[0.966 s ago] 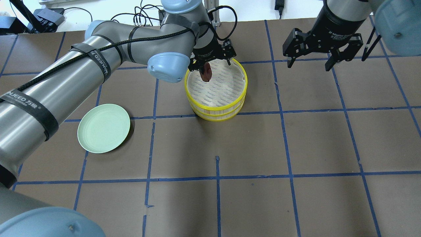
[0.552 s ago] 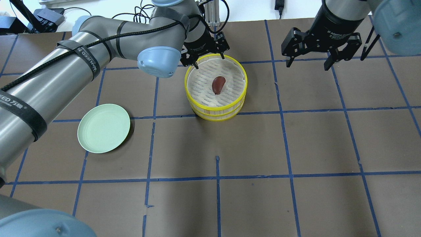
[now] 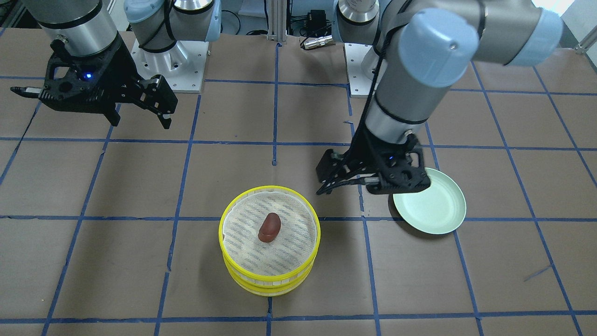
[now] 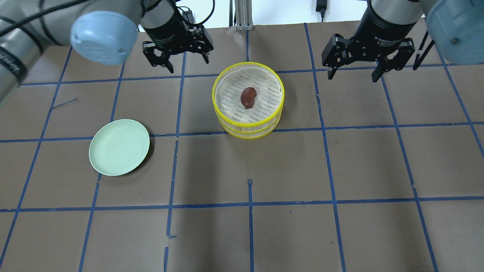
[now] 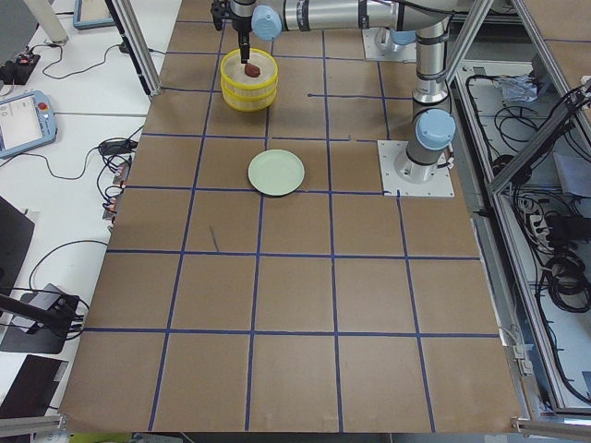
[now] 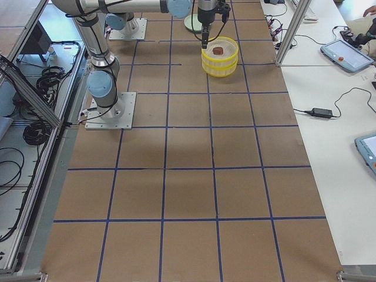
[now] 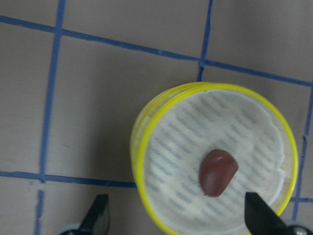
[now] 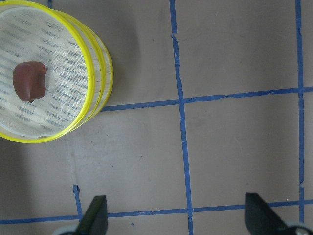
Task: Stack buns with steamer
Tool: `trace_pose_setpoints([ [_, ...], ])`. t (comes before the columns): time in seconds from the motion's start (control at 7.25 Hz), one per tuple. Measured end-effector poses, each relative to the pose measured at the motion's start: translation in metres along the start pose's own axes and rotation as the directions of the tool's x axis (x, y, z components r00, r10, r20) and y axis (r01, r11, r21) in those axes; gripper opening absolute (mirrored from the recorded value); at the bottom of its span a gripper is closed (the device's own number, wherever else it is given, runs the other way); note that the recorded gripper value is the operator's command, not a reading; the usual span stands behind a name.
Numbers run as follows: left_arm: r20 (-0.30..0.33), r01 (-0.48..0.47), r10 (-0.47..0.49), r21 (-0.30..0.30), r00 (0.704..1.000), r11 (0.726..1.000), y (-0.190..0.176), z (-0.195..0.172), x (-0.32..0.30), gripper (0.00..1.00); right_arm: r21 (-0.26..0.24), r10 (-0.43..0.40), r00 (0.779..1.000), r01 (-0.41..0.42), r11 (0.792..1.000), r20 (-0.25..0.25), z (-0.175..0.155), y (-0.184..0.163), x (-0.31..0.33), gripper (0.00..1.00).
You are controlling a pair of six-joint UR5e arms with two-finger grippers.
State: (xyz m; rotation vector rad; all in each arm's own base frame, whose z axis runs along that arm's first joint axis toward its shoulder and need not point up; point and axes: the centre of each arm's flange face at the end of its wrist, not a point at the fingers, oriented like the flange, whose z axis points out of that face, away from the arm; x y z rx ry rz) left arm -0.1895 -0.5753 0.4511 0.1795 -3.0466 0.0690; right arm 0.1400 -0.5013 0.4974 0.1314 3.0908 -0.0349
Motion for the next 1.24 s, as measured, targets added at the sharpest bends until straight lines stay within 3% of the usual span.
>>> trace_pose_setpoints([
  [0.14,0.077,-0.033,0.037,-0.052,0.996,0.998,0.026,-0.021,-0.024,0.99,-0.013,-0.002,1.0,0.002,1.0,-0.01,0.001,0.002,-0.001,1.0],
  [0.28,0.111,-0.052,0.061,-0.082,0.992,0.995,0.051,-0.038,-0.033,0.99,-0.019,-0.002,1.0,0.002,1.0,-0.015,0.001,0.004,-0.003,1.0],
  [0.55,0.119,-0.071,0.085,-0.118,0.989,0.99,0.082,-0.054,-0.035,0.99,-0.016,0.001,1.0,-0.001,1.0,-0.017,0.0,0.005,-0.004,1.0],
  [1.24,0.106,-0.088,0.101,-0.12,0.989,0.989,0.084,-0.056,-0.032,1.0,-0.009,0.0,1.0,0.0,1.0,-0.03,-0.001,0.005,-0.003,1.0],
])
